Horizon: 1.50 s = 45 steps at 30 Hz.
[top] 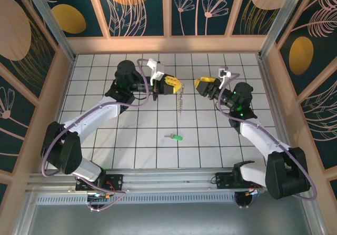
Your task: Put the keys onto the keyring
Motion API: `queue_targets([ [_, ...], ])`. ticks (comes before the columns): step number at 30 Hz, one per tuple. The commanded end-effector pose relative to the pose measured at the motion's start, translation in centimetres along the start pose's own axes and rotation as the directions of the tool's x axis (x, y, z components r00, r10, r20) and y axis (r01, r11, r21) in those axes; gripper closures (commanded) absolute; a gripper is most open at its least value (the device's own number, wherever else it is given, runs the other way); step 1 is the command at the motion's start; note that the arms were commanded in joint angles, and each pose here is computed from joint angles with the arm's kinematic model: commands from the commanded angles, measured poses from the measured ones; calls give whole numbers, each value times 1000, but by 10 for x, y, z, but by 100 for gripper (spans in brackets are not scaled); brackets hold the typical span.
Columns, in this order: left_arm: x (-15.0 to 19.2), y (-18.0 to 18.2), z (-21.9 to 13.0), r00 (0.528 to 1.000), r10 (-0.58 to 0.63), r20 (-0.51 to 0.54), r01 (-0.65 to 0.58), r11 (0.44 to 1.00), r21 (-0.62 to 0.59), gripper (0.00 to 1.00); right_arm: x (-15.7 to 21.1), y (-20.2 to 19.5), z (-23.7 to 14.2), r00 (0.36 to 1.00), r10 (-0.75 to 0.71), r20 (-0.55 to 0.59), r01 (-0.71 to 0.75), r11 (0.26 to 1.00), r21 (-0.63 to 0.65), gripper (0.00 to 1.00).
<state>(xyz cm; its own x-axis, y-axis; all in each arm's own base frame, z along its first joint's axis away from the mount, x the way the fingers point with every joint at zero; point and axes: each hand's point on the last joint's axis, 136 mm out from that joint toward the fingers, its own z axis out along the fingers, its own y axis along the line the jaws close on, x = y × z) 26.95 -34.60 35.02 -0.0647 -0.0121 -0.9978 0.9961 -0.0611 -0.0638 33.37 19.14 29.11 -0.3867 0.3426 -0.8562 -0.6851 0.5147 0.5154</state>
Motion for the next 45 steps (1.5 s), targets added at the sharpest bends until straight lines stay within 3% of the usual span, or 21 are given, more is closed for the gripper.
queue_targets([
  [1,8,-6,-1,995,37,-97,-37,999,9,100,-15,37,-6,992,-125,1,124,977,-171,45],
  [9,13,-7,-6,988,43,-151,-37,998,40,100,-2,68,-21,971,-235,-46,203,912,-356,52],
  [18,17,2,-4,985,-10,-172,25,996,83,100,6,87,-20,957,-273,-98,194,854,-482,51],
  [32,15,6,0,986,-35,-160,51,994,97,100,14,100,4,953,-281,-113,180,825,-537,52],
  [41,17,8,1,986,-43,-161,60,993,105,100,14,100,12,954,-276,-116,173,824,-540,62],
  [45,18,8,1,986,-44,-161,62,992,108,100,13,100,14,953,-279,-115,174,820,-545,71],
])
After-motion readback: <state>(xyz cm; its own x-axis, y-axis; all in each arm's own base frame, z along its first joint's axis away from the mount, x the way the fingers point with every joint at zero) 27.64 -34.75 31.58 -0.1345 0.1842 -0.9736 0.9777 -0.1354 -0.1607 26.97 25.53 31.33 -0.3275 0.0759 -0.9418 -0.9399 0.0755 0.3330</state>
